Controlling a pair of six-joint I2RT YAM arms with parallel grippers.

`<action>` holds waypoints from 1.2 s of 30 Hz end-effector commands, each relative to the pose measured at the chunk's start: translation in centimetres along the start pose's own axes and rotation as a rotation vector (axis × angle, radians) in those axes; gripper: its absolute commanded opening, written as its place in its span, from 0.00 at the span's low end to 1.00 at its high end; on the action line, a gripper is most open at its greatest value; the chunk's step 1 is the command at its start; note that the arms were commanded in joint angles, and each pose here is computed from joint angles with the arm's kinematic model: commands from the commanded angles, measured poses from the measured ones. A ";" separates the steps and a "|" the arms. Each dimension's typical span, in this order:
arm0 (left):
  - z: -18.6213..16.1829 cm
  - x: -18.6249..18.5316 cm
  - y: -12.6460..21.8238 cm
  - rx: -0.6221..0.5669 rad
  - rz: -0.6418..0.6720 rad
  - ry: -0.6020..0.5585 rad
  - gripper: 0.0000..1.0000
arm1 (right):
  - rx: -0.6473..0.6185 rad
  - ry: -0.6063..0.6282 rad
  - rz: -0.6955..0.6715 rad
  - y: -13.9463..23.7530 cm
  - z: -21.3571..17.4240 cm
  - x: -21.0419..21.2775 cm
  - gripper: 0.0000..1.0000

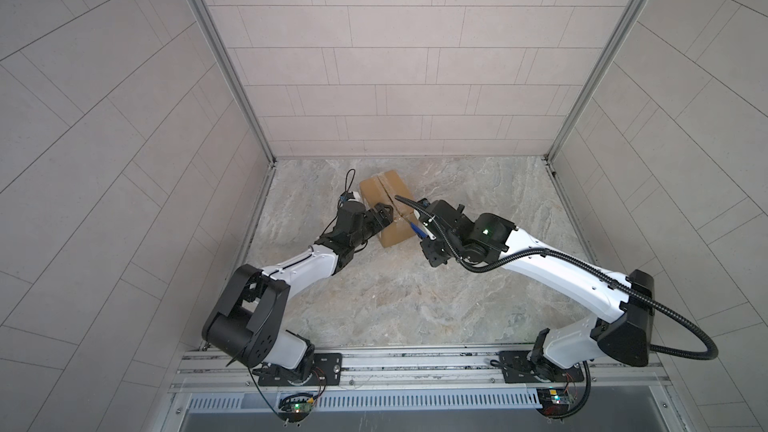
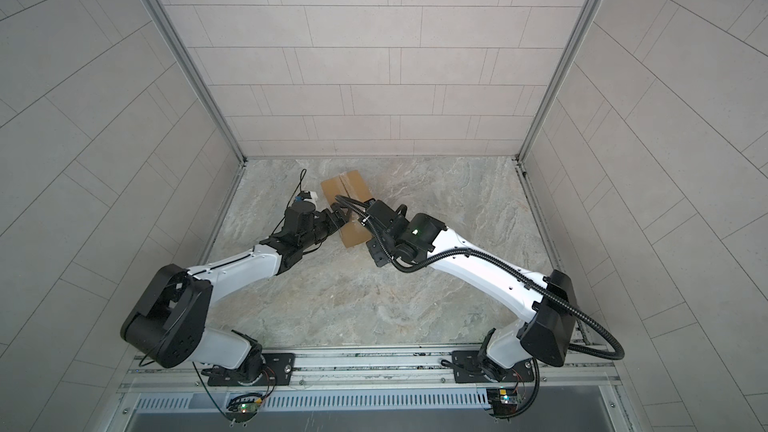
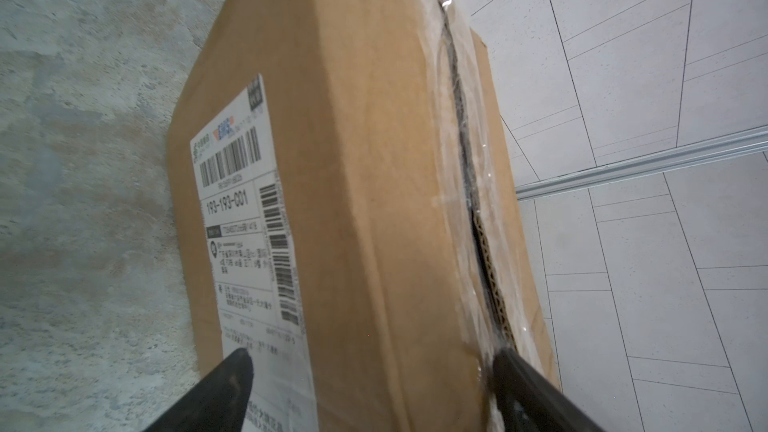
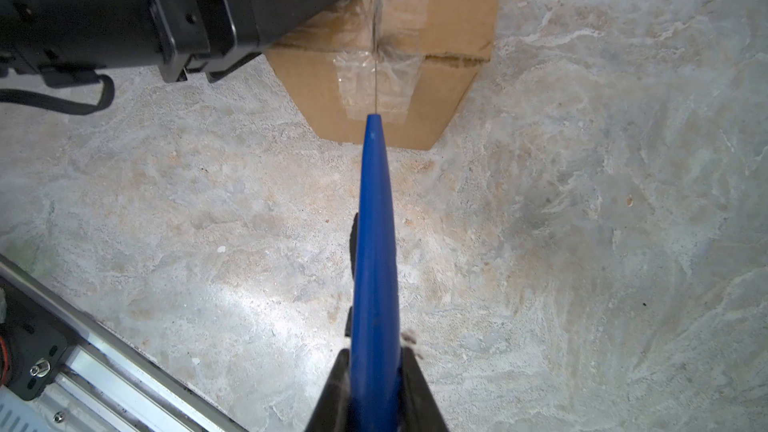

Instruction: Unpack the express box

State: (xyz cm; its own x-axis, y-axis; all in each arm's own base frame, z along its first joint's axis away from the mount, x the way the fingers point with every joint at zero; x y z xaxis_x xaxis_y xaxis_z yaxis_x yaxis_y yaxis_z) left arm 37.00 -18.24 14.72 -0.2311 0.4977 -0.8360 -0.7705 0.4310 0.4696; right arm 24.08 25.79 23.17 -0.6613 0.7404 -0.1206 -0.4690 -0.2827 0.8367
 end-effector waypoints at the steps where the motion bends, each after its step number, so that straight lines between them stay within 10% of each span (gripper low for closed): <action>1: 0.1 1.2 -0.4 -0.008 0.067 -0.018 0.93 | 0.060 -0.001 0.013 1.3 -2.3 0.0 0.00; 12: 1.1 -1.0 0.4 -0.021 0.017 -0.048 0.93 | -0.066 -0.126 -0.083 4.7 -4.0 -4.7 0.00; 30: 3.9 -2.3 5.6 -0.118 0.051 -0.172 0.95 | -0.123 -0.361 -0.045 -8.1 -5.5 -11.4 0.00; 36: 3.2 -1.3 5.4 -0.078 0.096 -0.204 0.95 | -0.113 -0.342 0.031 -7.2 -4.4 -10.6 0.00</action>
State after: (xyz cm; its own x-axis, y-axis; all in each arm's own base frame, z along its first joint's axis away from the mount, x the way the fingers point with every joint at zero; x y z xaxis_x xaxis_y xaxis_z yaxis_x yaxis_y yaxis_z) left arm 35.61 -14.57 20.41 -0.1680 0.6344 -0.7546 -0.8183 0.3371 0.4656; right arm 31.42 16.35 13.04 -0.4137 0.9070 0.0790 -0.4875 -0.2940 0.8221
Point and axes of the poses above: each gripper's point midway between its finger pads, its own y axis back along the fingers, its own x axis along the line the jaws close on, z = x × y, the point moved 2 cm from there along y, back along the fingers, and after that the axes turned 15 degrees about y, right-handed, at the moved point
